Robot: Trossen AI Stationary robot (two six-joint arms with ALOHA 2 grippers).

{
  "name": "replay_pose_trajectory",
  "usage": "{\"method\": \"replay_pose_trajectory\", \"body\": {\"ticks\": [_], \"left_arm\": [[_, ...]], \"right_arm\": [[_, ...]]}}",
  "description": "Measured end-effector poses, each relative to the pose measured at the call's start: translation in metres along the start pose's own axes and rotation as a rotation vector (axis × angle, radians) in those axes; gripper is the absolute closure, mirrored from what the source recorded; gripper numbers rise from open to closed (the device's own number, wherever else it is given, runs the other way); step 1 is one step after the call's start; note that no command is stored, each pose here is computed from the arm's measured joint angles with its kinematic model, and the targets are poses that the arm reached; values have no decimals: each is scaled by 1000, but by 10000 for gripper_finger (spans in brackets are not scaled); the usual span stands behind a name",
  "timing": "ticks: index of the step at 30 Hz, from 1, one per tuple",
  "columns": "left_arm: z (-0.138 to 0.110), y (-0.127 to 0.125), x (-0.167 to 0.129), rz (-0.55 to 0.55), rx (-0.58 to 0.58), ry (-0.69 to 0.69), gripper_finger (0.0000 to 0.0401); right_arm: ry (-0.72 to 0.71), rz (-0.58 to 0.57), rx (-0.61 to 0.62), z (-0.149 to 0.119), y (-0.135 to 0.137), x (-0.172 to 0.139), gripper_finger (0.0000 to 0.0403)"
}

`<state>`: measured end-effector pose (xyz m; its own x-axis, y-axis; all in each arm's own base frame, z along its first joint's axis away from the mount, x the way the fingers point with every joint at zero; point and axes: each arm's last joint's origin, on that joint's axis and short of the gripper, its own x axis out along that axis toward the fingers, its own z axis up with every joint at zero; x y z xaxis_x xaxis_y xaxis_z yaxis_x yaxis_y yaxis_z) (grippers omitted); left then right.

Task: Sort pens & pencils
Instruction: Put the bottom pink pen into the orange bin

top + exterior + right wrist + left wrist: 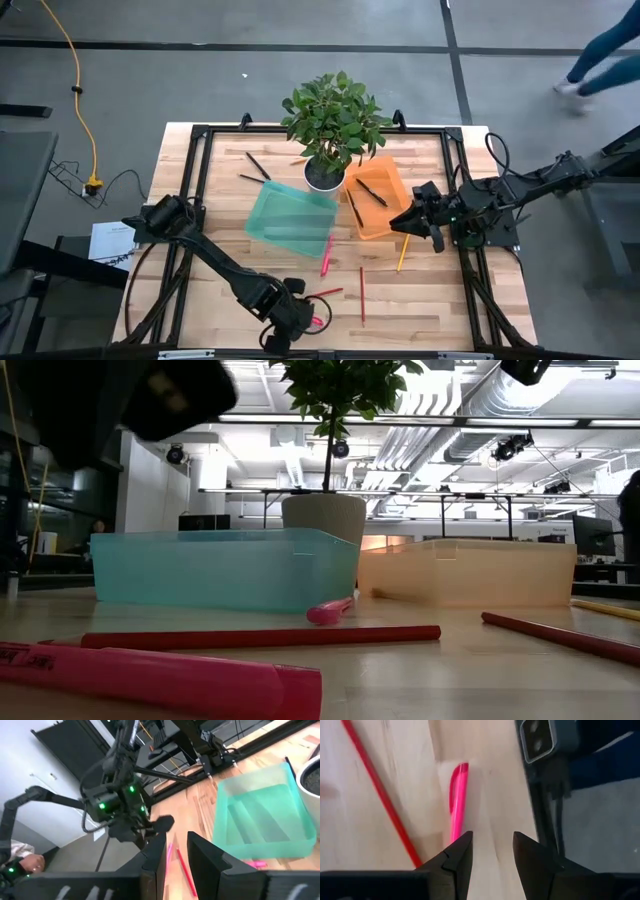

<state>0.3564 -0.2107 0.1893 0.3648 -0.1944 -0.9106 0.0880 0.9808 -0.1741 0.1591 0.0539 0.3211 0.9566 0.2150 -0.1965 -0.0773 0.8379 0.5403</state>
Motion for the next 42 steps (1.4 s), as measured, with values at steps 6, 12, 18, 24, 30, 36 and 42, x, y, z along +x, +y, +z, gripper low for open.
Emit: {"method": "replay_pose_trajectory", "body": {"ticks": [6,12,18,24,30,36,42], "left_arm": [[-4,2,8,39,-8,25,275],[-5,3,13,68,-15,24,275],[-5,3,21,76,-15,30,275],[-7,4,24,89,-18,39,275],[-7,5,29,109,-21,44,275],[-11,6,39,110,-30,81,275],[-13,7,45,109,-48,89,275]], "right_arm": [[-2,0,-6,0,0,-1,334],[-3,0,-6,0,0,-1,334],[-3,0,-7,0,0,-1,334],[-3,0,-14,0,0,-1,334],[0,-2,-15,0,0,-1,334],[4,-4,-15,0,0,-1,334],[5,-4,-15,0,0,-1,334]]}}
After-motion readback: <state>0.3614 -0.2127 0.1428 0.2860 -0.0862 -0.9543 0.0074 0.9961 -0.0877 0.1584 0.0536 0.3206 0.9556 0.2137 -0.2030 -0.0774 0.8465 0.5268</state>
